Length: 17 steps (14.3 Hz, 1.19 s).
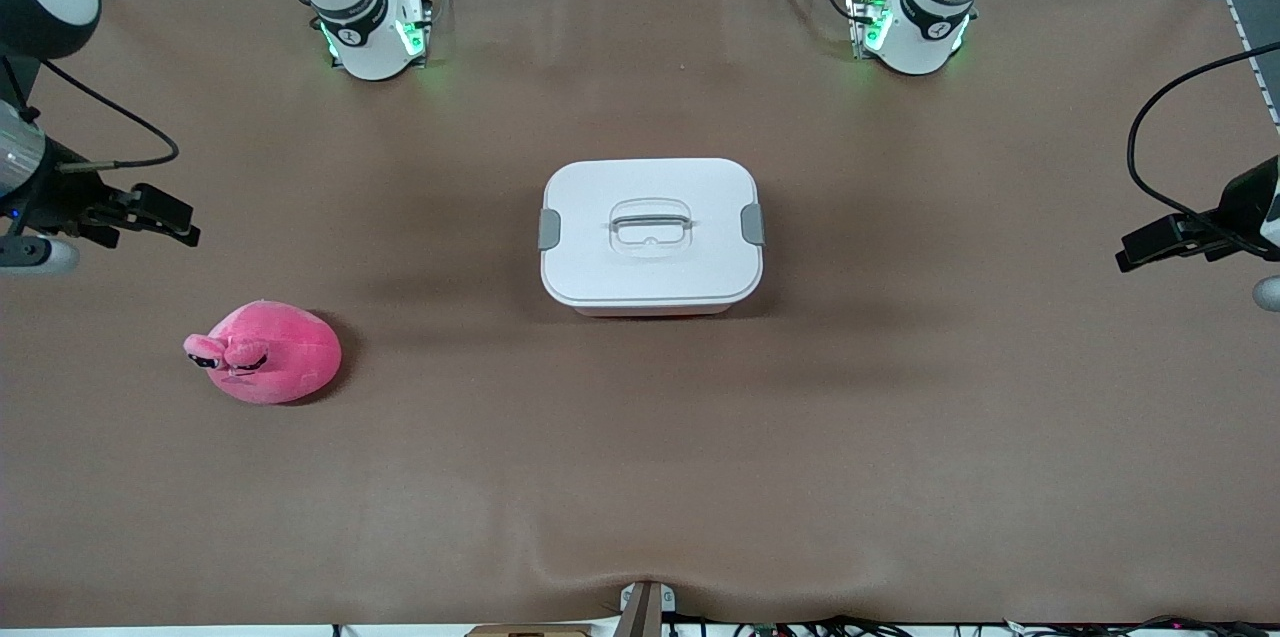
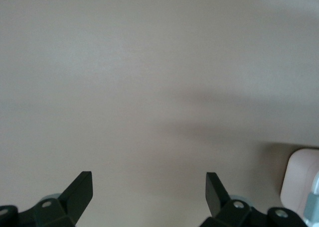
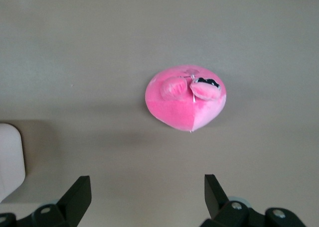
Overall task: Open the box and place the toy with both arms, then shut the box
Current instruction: 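Move the right gripper to the pink plush while the left gripper approaches the box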
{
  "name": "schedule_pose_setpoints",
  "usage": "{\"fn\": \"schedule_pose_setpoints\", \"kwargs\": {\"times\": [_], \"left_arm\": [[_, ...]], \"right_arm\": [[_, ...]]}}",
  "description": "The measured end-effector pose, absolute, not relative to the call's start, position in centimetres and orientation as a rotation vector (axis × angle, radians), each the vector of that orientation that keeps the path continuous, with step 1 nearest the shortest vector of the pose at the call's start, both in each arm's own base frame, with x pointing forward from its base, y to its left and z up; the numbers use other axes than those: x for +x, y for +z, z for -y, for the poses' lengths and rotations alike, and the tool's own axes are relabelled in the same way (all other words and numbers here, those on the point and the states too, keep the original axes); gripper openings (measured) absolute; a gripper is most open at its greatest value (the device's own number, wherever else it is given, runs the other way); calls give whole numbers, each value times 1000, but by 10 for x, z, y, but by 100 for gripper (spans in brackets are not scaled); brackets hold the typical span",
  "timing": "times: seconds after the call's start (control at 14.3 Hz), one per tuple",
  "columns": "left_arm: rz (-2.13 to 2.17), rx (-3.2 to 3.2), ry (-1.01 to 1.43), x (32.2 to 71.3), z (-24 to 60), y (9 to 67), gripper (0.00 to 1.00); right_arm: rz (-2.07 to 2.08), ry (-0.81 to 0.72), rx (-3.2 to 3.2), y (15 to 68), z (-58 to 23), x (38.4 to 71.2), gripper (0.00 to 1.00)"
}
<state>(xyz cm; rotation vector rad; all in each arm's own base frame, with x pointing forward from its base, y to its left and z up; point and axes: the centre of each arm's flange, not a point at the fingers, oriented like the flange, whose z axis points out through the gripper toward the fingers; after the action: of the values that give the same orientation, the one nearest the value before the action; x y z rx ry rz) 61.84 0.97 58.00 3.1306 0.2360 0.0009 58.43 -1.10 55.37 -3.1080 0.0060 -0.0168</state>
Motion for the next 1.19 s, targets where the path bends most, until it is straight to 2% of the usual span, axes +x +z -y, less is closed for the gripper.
{"fn": "schedule_pose_setpoints", "kwargs": {"times": [0.42,0.84,1.19], "left_arm": [[-591,3076,-16,621,28,573,100],[-839,3023,-50,620,91,560,100],[-1123,2945,-73,611,162,548,100]], "right_arm": [[27,-78,-3110,515,-4,602,100],[-11,-216,-3119,453,9,641,100],[-33,-159,-3125,438,18,642,100]]}}
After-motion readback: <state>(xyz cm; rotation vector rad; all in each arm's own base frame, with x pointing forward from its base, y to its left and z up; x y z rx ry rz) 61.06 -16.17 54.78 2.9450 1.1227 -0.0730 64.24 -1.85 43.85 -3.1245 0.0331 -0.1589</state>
